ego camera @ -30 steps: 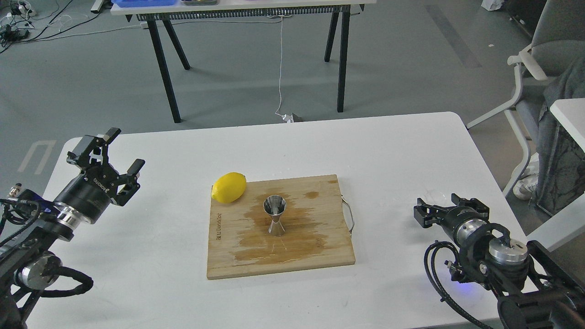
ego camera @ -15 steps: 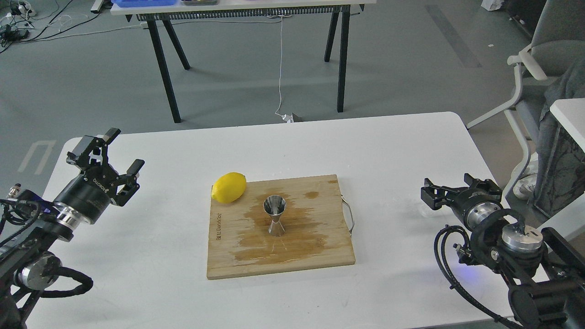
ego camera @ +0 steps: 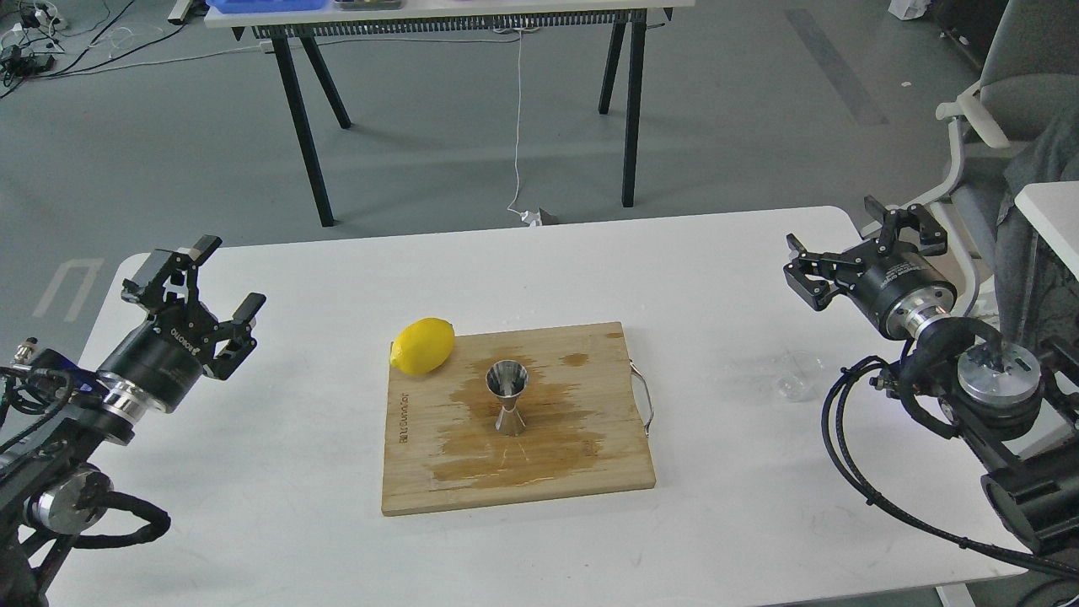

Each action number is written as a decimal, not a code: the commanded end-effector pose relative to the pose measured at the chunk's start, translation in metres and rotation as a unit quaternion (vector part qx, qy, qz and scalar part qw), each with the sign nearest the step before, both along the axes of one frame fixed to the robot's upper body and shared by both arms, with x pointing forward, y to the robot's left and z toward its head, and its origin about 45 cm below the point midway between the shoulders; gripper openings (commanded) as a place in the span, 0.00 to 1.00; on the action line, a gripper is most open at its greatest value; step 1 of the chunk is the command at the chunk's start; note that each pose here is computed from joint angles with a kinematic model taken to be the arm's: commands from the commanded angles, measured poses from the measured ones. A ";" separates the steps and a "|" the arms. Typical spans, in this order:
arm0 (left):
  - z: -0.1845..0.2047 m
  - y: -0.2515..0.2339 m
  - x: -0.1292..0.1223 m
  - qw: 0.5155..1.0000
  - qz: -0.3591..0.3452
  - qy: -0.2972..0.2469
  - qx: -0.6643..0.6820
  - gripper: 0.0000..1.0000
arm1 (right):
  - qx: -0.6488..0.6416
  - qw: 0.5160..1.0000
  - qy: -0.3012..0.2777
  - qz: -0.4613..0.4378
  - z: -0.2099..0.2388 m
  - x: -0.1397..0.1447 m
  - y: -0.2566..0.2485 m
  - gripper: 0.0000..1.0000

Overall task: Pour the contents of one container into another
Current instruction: 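Open the right gripper and raise the right arm away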

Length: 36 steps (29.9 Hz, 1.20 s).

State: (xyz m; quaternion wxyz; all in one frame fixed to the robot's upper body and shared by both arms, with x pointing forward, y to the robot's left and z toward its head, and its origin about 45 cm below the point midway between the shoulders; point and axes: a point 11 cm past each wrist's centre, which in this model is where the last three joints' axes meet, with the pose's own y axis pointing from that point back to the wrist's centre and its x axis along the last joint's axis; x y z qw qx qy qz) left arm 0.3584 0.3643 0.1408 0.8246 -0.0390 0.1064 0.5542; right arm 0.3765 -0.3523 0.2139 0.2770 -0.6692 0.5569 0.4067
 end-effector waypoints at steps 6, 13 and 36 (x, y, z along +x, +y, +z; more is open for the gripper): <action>0.004 -0.001 0.002 1.000 -0.003 -0.005 -0.001 0.99 | -0.037 0.996 -0.069 0.049 -0.011 -0.008 -0.016 0.99; 0.004 -0.002 0.002 1.000 -0.003 -0.005 -0.001 0.99 | -0.035 0.996 -0.074 0.036 -0.009 -0.006 -0.022 0.99; 0.079 -0.018 0.023 0.994 -0.058 -0.093 0.004 0.99 | -0.077 0.990 -0.112 0.034 0.035 0.014 -0.041 0.99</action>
